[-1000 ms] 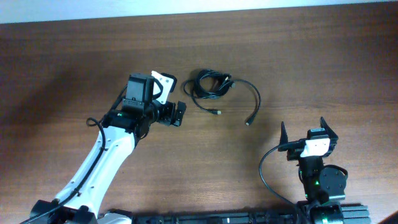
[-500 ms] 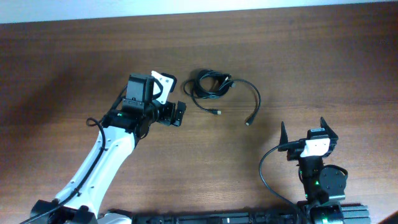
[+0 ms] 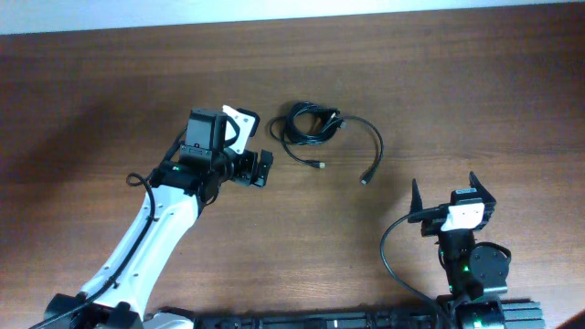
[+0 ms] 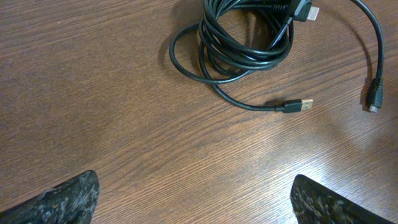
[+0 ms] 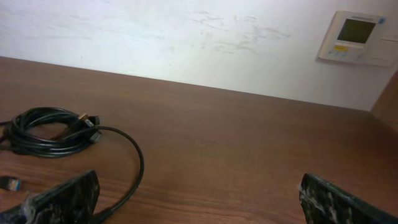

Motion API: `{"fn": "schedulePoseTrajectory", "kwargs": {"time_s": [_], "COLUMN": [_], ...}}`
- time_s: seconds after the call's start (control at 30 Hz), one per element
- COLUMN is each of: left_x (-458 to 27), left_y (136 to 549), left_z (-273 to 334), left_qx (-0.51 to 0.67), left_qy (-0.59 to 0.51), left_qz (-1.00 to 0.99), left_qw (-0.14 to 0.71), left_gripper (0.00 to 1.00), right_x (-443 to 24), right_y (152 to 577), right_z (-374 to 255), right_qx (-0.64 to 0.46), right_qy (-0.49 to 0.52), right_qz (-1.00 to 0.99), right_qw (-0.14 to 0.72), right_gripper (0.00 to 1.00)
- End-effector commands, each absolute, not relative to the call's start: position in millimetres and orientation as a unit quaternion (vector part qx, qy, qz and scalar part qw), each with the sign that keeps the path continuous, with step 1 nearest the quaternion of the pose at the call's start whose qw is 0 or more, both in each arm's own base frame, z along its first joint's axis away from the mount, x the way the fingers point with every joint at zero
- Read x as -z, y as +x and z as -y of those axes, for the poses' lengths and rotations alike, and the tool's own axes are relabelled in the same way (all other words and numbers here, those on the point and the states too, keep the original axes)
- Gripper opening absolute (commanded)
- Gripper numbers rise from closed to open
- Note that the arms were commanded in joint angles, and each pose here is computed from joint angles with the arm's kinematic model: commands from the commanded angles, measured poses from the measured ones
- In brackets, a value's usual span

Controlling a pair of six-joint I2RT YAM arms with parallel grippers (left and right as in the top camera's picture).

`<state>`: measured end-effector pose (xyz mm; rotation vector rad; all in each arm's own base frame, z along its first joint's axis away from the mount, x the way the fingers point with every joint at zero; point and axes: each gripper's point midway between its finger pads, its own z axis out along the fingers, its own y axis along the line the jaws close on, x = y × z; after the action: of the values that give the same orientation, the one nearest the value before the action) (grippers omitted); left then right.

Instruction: Untangle cables

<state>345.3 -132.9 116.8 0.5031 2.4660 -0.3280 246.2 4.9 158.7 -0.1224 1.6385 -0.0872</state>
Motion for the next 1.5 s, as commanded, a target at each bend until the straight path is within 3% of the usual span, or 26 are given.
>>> {"fn": "schedulePoseTrajectory", "kwargs": {"time_s": [0.0, 0.37, 0.5, 0.73, 1.03, 1.2, 1.23, 1.47], "left_x": [-121.5, -132.8, -127.0, -172.7, -179.8, -195.9, -193.1, -187.5], "left_y": [350.0, 389.4, 388.3, 399.6, 391.6, 411.8, 419.9, 472.1], "left_z": [134.4, 157.3, 170.9, 175.2, 172.1, 171.5, 171.5, 189.8], "left_qx": [0.120, 0.170, 0.182, 0.182, 0.180, 0.159, 0.152, 0.167], "left_qy": [0.197, 0.161, 0.165, 0.162, 0.128, 0.121, 0.119, 0.123], "left_qz": [-0.924, -0.899, -0.900, -0.902, -0.934, -0.940, -0.940, -0.912], "left_qw": [0.305, 0.370, 0.359, 0.356, 0.282, 0.278, 0.281, 0.354], "left_gripper": [0.99, 0.98, 0.96, 0.96, 0.94, 0.94, 0.99, 0.99], "right_x": [-157.0, -173.7, -182.3, -206.5, -236.2, -232.4, -230.5, -227.3], "right_y": [245.7, 246.2, 243.1, 255.0, 272.6, 289.5, 290.4, 292.7], "right_z": [-12.5, -12.5, -13.2, -23.2, -31.6, -32.1, -32.0, -32.1], "right_qx": [0.021, -0.037, -0.039, -0.061, -0.083, -0.083, -0.083, -0.083], "right_qy": [-0.069, -0.008, -0.007, -0.019, -0.017, -0.015, -0.015, -0.014], "right_qz": [-0.729, -0.725, -0.769, -0.843, -0.930, -0.940, -0.941, -0.943], "right_qw": [0.681, 0.688, 0.637, 0.535, 0.358, 0.330, 0.327, 0.322], "right_gripper": [0.98, 0.99, 0.99, 0.98, 0.98, 0.98, 0.98, 0.98]}}
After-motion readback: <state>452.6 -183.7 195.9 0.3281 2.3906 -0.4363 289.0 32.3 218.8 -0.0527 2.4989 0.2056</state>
